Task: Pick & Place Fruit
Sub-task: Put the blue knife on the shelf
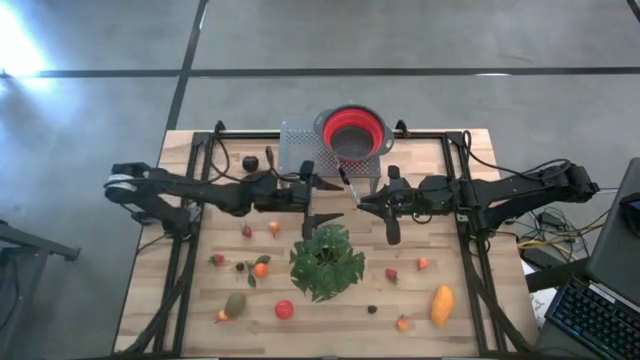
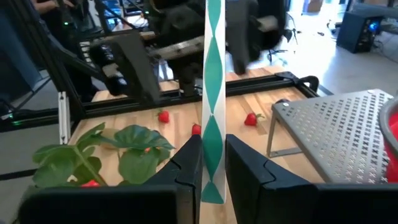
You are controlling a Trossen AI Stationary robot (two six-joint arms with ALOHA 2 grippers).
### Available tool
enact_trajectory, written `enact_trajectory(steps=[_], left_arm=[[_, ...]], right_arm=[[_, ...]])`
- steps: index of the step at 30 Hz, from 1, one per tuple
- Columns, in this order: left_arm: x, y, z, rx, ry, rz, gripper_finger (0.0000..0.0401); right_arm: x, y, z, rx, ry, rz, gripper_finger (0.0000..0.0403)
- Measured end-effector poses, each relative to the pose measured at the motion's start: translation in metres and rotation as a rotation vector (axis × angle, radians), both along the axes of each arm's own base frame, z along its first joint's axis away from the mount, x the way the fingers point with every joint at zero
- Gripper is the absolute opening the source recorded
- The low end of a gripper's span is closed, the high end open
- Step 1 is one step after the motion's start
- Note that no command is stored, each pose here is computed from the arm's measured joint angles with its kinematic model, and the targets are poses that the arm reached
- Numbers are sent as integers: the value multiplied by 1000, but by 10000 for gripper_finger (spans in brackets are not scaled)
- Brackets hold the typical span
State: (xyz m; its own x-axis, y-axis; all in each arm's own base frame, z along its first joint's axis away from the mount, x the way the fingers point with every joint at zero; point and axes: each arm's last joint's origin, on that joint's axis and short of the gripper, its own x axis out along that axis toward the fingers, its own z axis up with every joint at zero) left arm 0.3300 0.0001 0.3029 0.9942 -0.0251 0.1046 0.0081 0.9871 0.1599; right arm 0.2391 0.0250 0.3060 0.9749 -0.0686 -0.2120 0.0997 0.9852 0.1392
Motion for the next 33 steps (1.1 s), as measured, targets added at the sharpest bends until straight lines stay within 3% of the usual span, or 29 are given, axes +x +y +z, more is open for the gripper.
enact_trajectory(steps=[10, 33], left_arm=[[18, 4, 12, -7, -40, -93, 300], [19, 4, 27, -18, -96, -107, 300]], right_arm=[[1, 1, 2, -16, -20, 34, 53], [11, -3, 7, -114, -124, 31, 52]])
